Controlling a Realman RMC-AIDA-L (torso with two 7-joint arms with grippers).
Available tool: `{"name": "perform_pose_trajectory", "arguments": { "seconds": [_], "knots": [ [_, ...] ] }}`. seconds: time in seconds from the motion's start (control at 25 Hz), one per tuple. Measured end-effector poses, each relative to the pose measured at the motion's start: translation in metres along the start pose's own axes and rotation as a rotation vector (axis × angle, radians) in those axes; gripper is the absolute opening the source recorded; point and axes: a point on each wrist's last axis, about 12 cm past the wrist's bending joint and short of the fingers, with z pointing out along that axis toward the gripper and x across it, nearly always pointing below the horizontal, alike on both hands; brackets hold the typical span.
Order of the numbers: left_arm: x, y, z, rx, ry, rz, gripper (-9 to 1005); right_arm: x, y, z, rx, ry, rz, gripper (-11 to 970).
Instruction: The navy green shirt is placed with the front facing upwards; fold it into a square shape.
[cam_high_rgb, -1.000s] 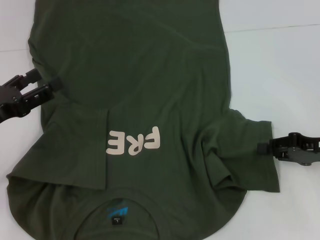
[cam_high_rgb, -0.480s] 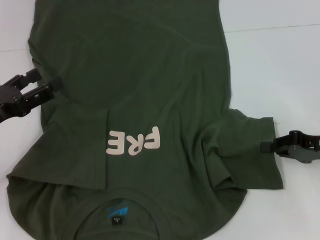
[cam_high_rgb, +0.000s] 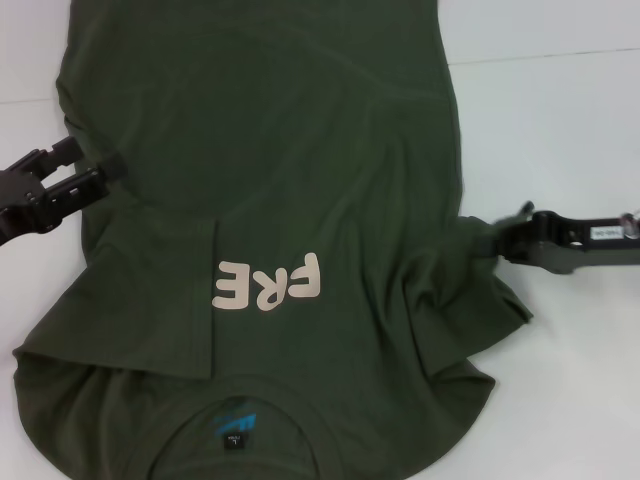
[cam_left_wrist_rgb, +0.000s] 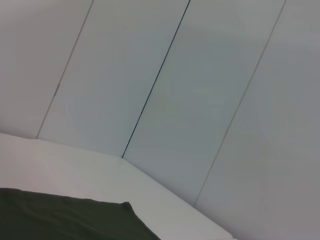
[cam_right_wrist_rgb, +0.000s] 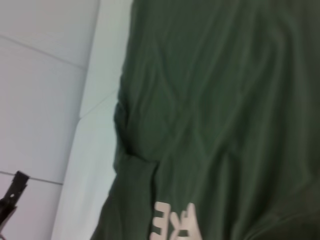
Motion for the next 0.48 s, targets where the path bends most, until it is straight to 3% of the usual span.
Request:
{"name": "perform_pose_trajectory", "arguments": {
  "seconds": [0.24, 0.48],
  "knots": [
    [0.000, 0.001, 0.001, -0.004, 0.000, 0.001, 903, -0.020, 0.026, 0.028, -0.039, 0.029, -0.066, 14],
    [0.000, 0.001, 0.000, -0.007, 0.001, 0.001, 903, -0.028, 0.040, 0.045, -0.058, 0.039, -0.091, 19]
  ]
}}
